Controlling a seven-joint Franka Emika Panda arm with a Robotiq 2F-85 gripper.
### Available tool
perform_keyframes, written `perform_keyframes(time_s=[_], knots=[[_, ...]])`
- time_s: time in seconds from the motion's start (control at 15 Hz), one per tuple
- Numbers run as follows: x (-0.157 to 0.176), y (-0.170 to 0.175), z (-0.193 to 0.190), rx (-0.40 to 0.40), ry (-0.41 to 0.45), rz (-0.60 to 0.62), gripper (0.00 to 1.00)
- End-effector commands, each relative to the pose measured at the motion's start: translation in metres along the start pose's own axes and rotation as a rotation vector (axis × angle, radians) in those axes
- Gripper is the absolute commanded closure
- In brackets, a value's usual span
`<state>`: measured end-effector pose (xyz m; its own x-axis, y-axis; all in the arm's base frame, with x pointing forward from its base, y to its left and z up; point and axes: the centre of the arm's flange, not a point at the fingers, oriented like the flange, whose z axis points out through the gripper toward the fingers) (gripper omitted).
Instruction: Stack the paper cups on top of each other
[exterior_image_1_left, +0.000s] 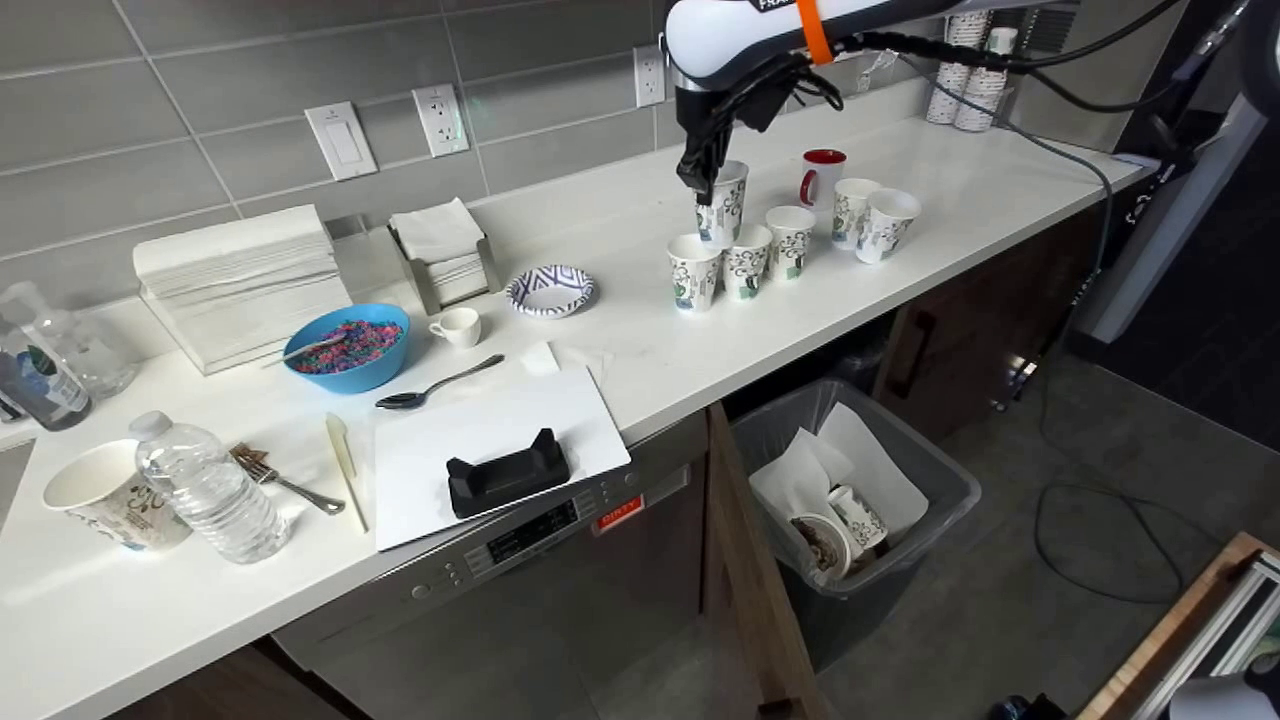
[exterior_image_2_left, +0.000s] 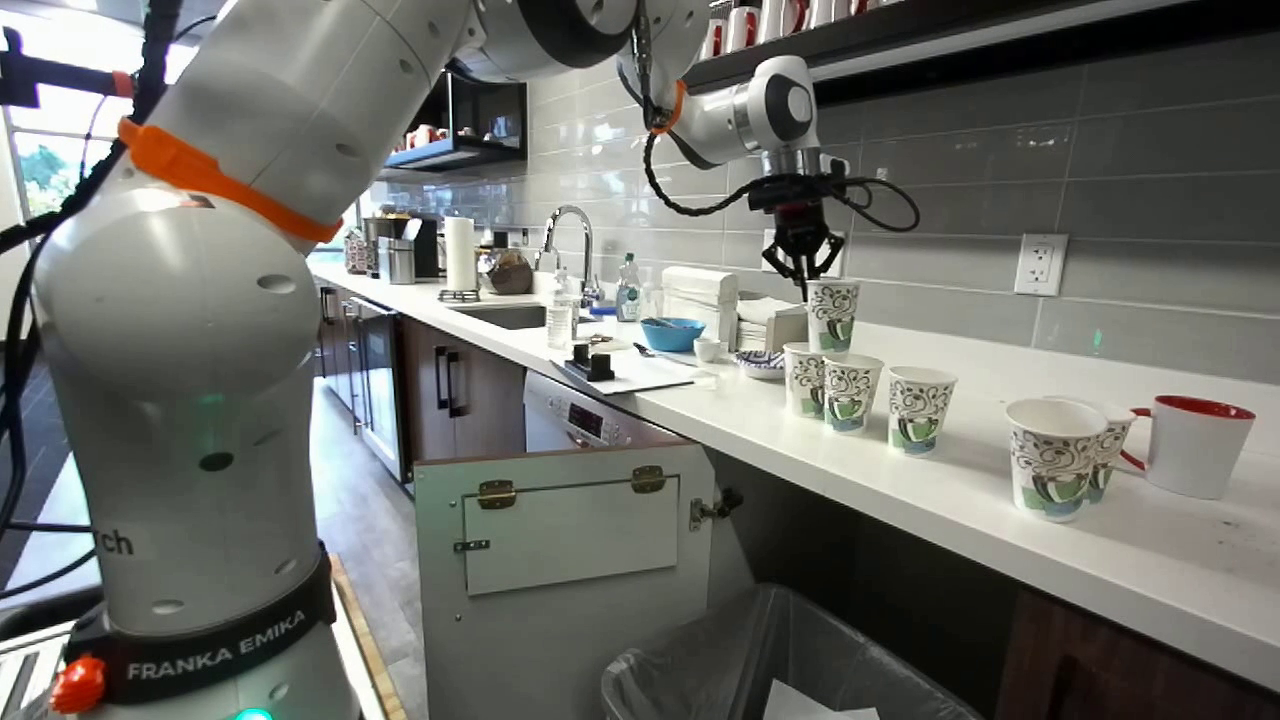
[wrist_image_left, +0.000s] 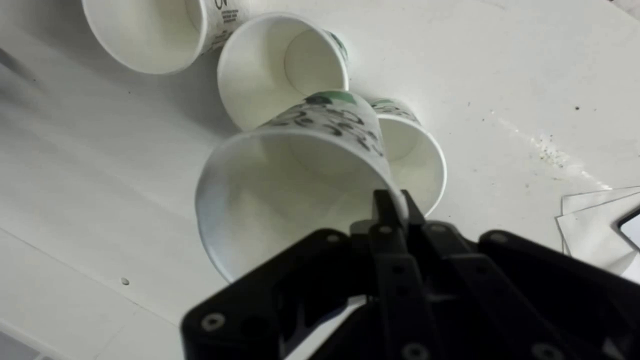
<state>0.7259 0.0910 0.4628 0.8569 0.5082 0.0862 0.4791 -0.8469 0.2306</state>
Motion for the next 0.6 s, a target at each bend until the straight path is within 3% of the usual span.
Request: perform_keyframes(time_s=[0.0,0.13,0.2,0.27,0.53], knots=[[0.0061,0.0061,0.0041,0.013,-0.006,0.004,0.99],[0.0059,0.0071,0.0057,0.014,-0.009,0.008,0.99],[0.0055,0.0074,0.0065,0.013,-0.011,0.009,0.81],[0.0052,0.0079,0.0069,0.013,-0.013,0.011,0.7],[0.0038,0.008,0.0048,0.014,-0.005,0.021,0.41]])
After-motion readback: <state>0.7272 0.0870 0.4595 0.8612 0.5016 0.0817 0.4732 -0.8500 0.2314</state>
